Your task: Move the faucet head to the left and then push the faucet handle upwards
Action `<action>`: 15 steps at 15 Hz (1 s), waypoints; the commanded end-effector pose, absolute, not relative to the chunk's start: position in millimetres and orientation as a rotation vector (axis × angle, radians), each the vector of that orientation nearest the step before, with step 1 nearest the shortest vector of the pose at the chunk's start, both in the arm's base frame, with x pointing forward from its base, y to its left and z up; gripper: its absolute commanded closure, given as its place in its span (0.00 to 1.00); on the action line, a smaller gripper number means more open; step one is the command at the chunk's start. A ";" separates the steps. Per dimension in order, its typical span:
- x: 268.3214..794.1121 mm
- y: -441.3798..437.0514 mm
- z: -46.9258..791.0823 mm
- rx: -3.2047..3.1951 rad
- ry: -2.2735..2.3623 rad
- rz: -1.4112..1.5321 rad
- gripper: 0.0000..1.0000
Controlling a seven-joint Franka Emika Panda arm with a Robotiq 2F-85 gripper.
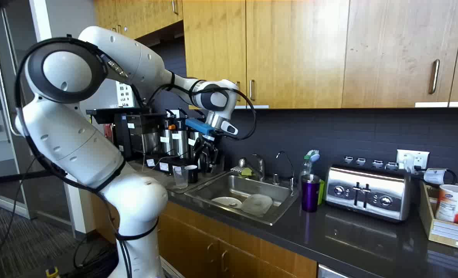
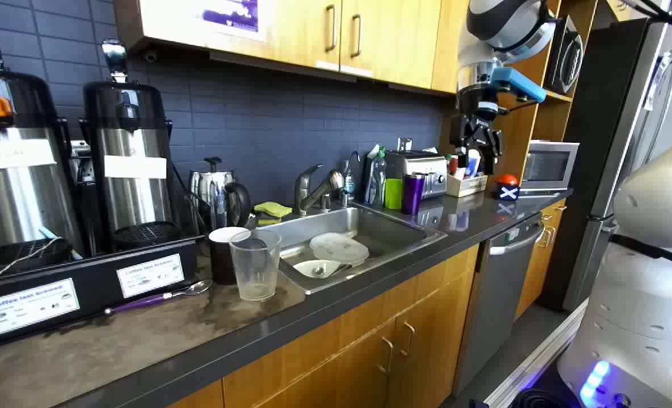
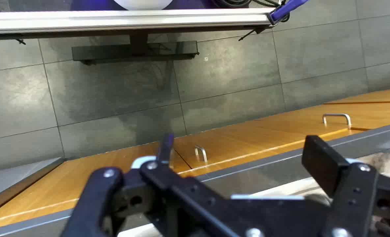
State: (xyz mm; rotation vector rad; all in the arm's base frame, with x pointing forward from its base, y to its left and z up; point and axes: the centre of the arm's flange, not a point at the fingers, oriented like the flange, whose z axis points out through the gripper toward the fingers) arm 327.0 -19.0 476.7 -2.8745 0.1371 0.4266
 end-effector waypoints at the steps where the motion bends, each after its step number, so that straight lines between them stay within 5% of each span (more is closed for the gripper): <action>1: 327.1 -19.1 476.8 -2.875 0.137 0.426 0.00; 15: 342.6 -11.1 470.0 -2.915 0.099 0.360 0.00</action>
